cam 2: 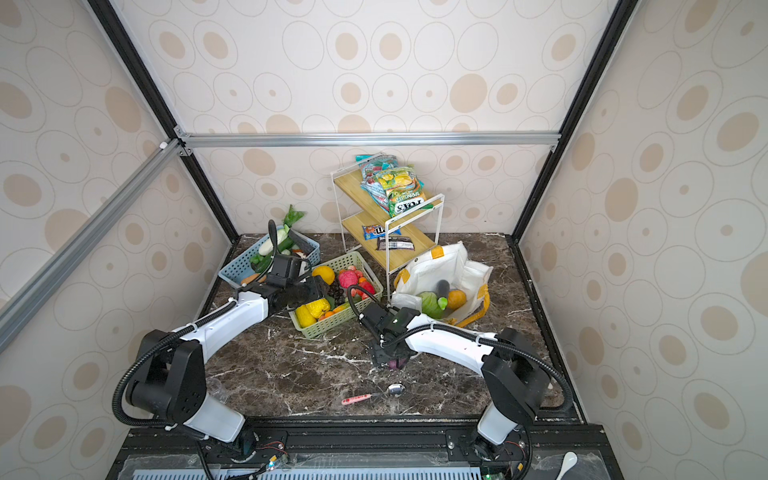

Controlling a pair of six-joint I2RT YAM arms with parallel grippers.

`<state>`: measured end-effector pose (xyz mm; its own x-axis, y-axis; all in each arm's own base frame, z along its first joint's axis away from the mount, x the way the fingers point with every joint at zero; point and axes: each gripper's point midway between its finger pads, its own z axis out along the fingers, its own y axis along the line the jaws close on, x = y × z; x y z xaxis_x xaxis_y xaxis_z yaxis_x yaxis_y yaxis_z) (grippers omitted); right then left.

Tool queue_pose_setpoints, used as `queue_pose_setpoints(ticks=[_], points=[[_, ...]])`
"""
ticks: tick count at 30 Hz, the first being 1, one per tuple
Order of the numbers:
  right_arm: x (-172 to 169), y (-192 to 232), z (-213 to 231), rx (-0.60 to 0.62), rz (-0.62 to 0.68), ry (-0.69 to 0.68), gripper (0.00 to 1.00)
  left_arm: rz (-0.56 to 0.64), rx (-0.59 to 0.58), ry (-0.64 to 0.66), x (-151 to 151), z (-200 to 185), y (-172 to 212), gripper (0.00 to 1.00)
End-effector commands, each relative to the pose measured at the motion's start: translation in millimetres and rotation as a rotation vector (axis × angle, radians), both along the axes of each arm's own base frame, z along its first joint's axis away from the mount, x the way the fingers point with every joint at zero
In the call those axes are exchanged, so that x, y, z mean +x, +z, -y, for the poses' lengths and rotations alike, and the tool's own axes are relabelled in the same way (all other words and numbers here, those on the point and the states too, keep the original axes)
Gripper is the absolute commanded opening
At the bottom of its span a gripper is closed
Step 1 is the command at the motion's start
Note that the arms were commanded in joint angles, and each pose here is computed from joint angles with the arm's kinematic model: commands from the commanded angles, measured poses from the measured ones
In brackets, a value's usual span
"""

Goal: Place the food into the grocery bag and tie it

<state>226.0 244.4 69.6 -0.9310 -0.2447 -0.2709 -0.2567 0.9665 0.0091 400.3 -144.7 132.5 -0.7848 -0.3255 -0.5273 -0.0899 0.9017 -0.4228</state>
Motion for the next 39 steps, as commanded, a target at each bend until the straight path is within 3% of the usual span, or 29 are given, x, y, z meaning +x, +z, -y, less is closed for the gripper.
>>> queue_pose_setpoints(ticks=[1, 10, 20, 33, 39], points=[[3.1, -15.7, 4.2, -0.039, 0.004, -0.049, 0.80, 0.033, 0.020, -0.012, 6.6, -0.8, 13.7, 0.68], [-2.8, -34.1, 9.7, -0.075, -0.038, -0.065, 0.73, 0.050, 0.032, -0.003, 4.3, -5.3, 18.5, 0.68], [-2.8, -23.7, 4.7, -0.050, -0.037, -0.042, 0.55, 0.056, 0.028, 0.001, 4.1, -6.0, 21.8, 0.68], [-7.0, -19.9, 7.2, -0.047, -0.045, -0.030, 0.55, 0.055, 0.031, 0.009, 4.5, -7.7, 21.3, 0.68], [-4.8, 14.4, -7.1, 0.032, -0.022, 0.011, 0.52, 0.062, 0.039, 0.010, 6.0, -8.7, 24.2, 0.68]])
